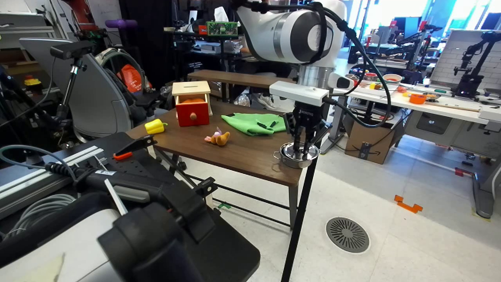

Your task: Put the silver lid on the silver pot, remove the lid from the pot, place the bunny plush toy in the pot

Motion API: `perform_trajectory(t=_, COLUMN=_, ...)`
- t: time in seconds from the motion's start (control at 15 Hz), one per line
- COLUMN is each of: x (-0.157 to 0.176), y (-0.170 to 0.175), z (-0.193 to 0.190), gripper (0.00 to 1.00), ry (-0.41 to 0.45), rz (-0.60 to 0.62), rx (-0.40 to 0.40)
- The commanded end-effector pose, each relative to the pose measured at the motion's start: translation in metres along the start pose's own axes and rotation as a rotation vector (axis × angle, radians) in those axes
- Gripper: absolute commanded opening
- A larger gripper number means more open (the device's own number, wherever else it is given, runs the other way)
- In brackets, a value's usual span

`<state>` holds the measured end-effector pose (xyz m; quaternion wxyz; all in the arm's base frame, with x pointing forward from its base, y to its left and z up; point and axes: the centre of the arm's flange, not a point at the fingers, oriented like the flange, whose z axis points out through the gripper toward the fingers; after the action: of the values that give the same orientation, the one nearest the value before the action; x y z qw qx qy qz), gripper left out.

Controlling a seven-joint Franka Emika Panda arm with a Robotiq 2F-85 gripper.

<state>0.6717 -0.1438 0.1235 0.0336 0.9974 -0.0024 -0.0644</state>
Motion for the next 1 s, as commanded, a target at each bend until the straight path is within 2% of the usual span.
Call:
perform_trajectory(t=0.0, x=0.010, y=0.002, z=0.001, gripper=0.01, ry=-0.009, rz=0.003, rx=-0.032)
perform_trajectory(t=0.13, x=0.009, y=0.003, z=-0.003, gripper=0.05, ry=-0.003, rz=0.004, rx=-0.036)
perform_trajectory(t=0.47, x=-0.001, y=-0.003, z=-0.024, gripper=0.05, ry=0.021, rz=-0.009, rx=-0.036)
perform_trajectory(t=0.6, x=-0.010, y=-0.016, z=-0.039, gripper=0.05, ry=0.031, rz=-0.037, rx=-0.039)
perform_trajectory(t=0.93, x=-0.037, y=-0.073, z=-0.064, gripper=0.05, ry=0.023, rz=-0.166, rx=-0.035)
